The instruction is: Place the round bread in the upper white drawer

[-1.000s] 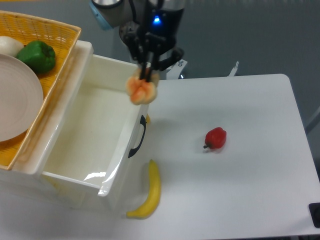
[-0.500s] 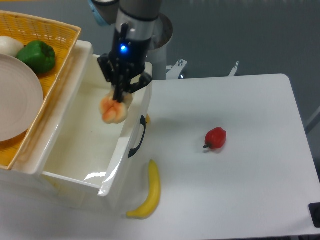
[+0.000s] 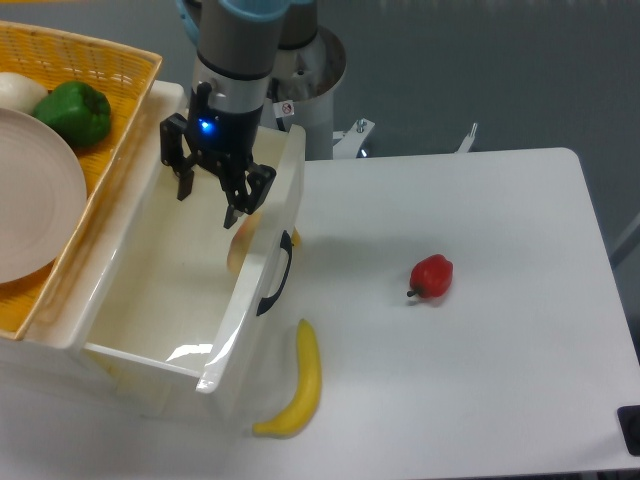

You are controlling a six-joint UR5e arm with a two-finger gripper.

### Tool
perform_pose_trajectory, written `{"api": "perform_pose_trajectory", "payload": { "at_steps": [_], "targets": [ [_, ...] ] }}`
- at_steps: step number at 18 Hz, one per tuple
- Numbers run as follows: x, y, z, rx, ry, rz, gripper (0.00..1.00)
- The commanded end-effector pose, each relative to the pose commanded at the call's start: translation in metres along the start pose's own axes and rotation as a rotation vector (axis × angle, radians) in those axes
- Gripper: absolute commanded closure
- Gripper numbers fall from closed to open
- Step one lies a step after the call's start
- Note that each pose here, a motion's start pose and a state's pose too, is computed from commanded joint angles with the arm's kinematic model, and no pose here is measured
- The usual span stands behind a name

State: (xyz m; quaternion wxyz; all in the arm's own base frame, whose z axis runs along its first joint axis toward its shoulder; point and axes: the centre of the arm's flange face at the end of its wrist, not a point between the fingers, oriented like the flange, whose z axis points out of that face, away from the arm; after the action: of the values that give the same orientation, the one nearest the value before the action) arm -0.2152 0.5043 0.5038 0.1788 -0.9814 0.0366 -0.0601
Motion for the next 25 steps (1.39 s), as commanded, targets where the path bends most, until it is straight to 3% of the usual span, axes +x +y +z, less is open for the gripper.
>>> {"api": "perform_pose_trajectory", "payload": {
  "at_steps": [3,4,7,11,18,22,25],
  "targets": [
    [-0.002,-0.001,-0.004,0.003,-0.014,-0.006,0.0],
    [-0.007,0.002,-0.005,-0.011,-0.035,-0.004,0.0],
    [-0.043,0.02,-0.002,-0.156,-0.189,-0.021,0.0],
    [-0.085,0.043,-0.02,-0.168,-0.24,-0.072,0.0],
    [-0.179,0.095,-0.026,-0.213,-0.246,-0.104,0.0],
    [-0.228,0.132,-0.013,-0.269,-0.208,-0.031,0.0],
    [-0.277,0.157,0.023,-0.324,-0.159,0.039,0.0]
  ]
}}
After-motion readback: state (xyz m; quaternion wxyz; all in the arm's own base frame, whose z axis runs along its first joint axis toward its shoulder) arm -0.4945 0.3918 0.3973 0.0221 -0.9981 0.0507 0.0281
